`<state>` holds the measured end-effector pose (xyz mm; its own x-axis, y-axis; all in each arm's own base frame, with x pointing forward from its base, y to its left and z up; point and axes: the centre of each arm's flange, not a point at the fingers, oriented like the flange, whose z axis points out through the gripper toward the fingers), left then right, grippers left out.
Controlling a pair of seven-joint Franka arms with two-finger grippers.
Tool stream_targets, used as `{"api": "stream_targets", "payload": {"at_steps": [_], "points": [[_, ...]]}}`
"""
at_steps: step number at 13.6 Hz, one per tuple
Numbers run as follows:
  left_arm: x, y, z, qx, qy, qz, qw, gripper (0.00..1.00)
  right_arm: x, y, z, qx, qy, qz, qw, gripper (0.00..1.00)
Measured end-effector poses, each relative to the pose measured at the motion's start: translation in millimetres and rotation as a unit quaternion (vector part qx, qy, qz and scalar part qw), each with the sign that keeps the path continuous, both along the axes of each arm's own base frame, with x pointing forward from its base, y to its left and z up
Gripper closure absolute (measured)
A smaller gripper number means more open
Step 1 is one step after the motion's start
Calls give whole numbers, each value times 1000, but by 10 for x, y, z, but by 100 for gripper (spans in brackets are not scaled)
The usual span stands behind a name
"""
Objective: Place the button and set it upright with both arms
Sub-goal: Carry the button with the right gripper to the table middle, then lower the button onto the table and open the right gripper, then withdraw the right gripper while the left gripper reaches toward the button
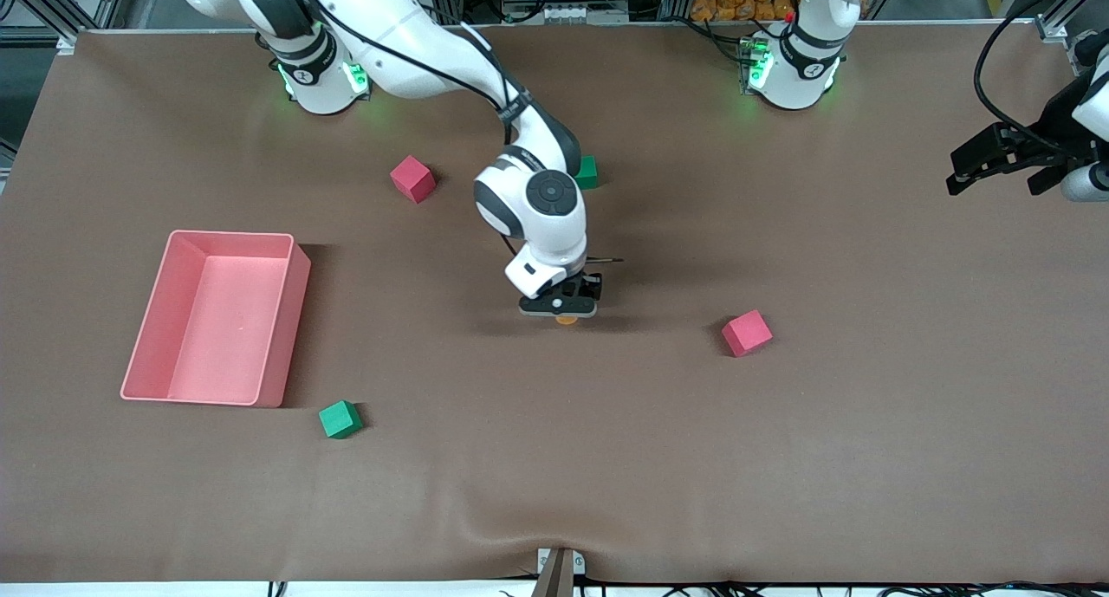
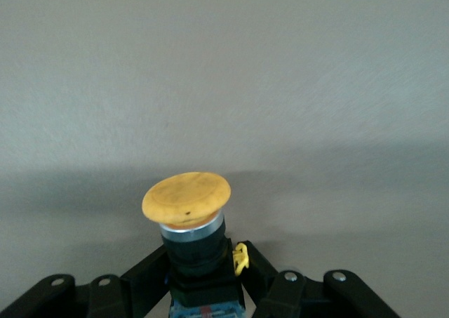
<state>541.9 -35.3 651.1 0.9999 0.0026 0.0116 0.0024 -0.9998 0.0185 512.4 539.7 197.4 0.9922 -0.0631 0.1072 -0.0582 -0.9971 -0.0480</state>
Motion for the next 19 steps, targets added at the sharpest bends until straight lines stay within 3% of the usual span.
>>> {"api": "stream_targets", "payload": {"at_steps": [2, 8, 11, 15, 19], "points": [[0, 0, 0, 0, 0, 0, 1000, 0, -34, 75, -99, -1, 1, -1, 1000, 56], [0, -3, 0, 0, 0, 0, 1000, 0, 69, 85, 188, -10, 0, -7, 1000, 1], [0, -3, -1, 0, 0, 0, 1000, 0, 205, -62, 619, -24, 5, -23, 999, 0], [13, -38, -50, 0, 7, -3, 1000, 0, 665, -847, 1655, -51, 24, -8, 998, 0], [138, -64, -411, 3, 55, -6, 998, 0, 929, -1860, 2498, -68, 51, 15, 996, 0]]}}
